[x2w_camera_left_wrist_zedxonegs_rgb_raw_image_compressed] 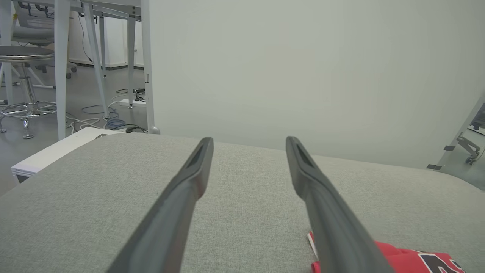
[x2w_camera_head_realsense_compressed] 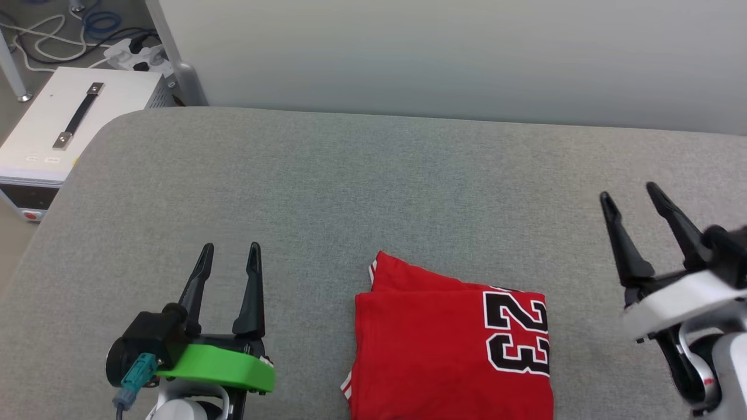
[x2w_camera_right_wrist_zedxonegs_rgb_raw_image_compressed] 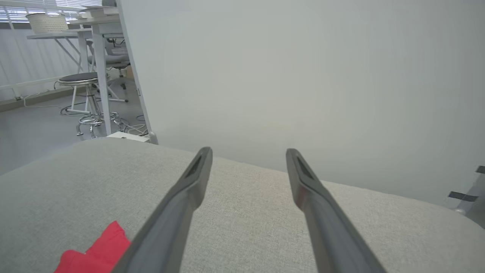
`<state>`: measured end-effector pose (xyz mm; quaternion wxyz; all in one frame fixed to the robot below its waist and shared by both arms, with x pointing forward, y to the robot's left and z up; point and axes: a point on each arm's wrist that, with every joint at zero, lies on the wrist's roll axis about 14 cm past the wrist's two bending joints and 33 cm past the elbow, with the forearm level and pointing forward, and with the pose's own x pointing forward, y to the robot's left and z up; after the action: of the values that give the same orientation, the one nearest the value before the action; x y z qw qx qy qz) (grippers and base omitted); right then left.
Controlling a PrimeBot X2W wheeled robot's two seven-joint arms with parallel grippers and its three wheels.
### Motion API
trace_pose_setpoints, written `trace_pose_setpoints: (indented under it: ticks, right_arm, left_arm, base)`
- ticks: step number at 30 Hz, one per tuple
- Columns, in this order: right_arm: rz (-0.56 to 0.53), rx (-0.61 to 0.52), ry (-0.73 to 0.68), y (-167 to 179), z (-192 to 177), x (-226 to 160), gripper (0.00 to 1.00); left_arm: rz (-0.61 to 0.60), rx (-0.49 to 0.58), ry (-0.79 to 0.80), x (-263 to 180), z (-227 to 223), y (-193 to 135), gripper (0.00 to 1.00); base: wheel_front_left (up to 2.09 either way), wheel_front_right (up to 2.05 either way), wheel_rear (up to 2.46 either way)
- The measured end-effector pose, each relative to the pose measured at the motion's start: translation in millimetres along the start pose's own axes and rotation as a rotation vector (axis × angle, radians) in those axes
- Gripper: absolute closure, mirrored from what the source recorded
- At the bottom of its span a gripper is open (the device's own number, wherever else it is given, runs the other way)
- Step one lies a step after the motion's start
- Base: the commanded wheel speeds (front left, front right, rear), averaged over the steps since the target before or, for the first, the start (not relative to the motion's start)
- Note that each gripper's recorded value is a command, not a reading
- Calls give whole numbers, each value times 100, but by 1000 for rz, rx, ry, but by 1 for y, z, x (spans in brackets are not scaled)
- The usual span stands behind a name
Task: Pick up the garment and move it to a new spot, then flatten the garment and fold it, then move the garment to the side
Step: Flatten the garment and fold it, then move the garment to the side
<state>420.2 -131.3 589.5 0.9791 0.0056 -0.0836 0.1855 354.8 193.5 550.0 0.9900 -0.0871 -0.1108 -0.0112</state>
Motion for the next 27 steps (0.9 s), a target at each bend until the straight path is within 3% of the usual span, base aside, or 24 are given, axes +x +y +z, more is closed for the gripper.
trace_pose_setpoints:
  ticks: [8,13,27]
  right_arm:
    - [-227,66,-87,-33,-8,-54,0]
    - [-302,95,-98,-36,-15,-73,0]
    - [-328,112,-75,-32,-29,-79,0]
  left_arm:
    - [-66,-25,36,4,-13,-22,0]
    - [-85,-30,50,5,-18,-29,0]
    - [-96,-22,73,2,-25,-32,0]
  base:
    - [0,0,0]
    - [0,0,0]
    - [0,0,0]
